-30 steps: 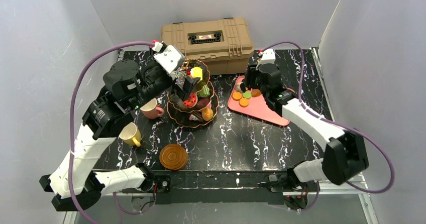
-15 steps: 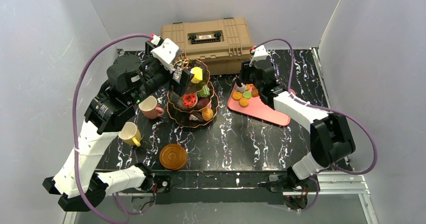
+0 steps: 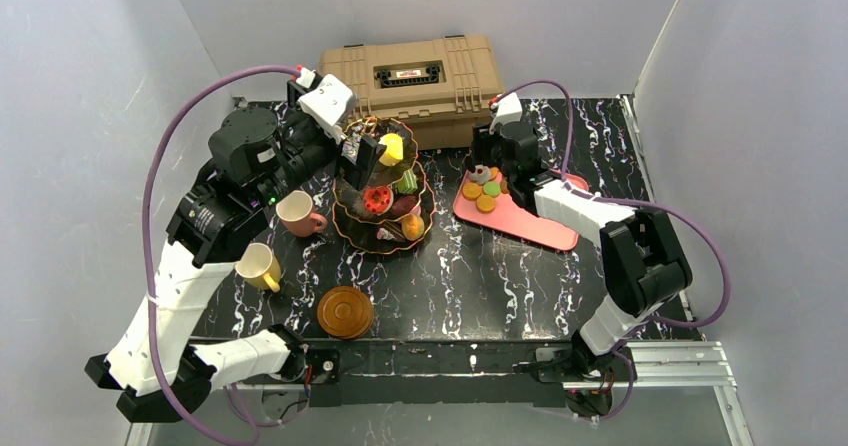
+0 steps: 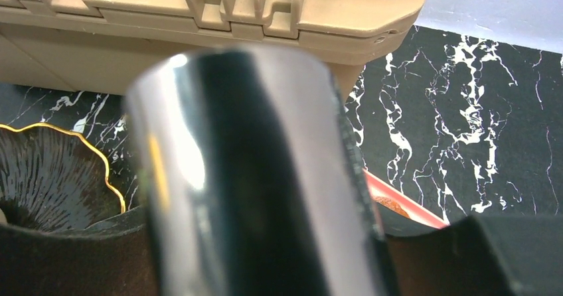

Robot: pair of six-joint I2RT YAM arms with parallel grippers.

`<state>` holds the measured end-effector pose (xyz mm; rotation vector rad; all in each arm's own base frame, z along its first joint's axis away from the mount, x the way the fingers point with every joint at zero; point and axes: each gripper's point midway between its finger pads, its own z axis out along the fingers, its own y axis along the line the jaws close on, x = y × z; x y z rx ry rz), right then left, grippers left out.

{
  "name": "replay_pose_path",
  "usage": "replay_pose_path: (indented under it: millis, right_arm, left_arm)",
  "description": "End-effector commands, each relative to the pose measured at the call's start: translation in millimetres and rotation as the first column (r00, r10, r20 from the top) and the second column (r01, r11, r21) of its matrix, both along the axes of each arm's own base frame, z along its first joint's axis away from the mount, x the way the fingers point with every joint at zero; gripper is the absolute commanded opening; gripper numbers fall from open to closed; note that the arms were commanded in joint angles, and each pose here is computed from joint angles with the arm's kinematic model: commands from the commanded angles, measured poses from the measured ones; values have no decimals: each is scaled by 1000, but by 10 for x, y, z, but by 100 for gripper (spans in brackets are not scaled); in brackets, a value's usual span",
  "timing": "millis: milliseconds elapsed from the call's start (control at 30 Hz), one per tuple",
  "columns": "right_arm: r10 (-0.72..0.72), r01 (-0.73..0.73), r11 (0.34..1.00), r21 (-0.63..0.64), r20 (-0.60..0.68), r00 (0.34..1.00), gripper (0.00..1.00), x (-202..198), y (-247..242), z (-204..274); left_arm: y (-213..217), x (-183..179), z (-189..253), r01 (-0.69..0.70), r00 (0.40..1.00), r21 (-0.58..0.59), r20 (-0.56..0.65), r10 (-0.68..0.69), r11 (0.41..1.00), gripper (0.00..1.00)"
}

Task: Serve the afternoon tea
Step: Pick up the desert from the tray.

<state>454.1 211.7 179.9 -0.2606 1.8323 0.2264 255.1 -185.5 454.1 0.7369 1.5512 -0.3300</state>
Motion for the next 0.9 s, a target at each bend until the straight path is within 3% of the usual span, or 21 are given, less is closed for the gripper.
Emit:
replay_pose_path:
  millis: [0,467,867]
  right_arm:
    - [-18,17,1000,21,78,997,63,126,-13,155]
    - [-11,11,998,-58,0,1000,62,115,-47,-325]
    - [-23,22,990,-142,-5,1000,62,-3,-192,-427]
  left_arm:
    - [47,-51,126,4,999,-32,33,-3,999,98]
    - [107,-71,134,-7,1000,-41,23,8,999,98]
    - [99,-67,116,-3,1000,-57,9,4,998,98]
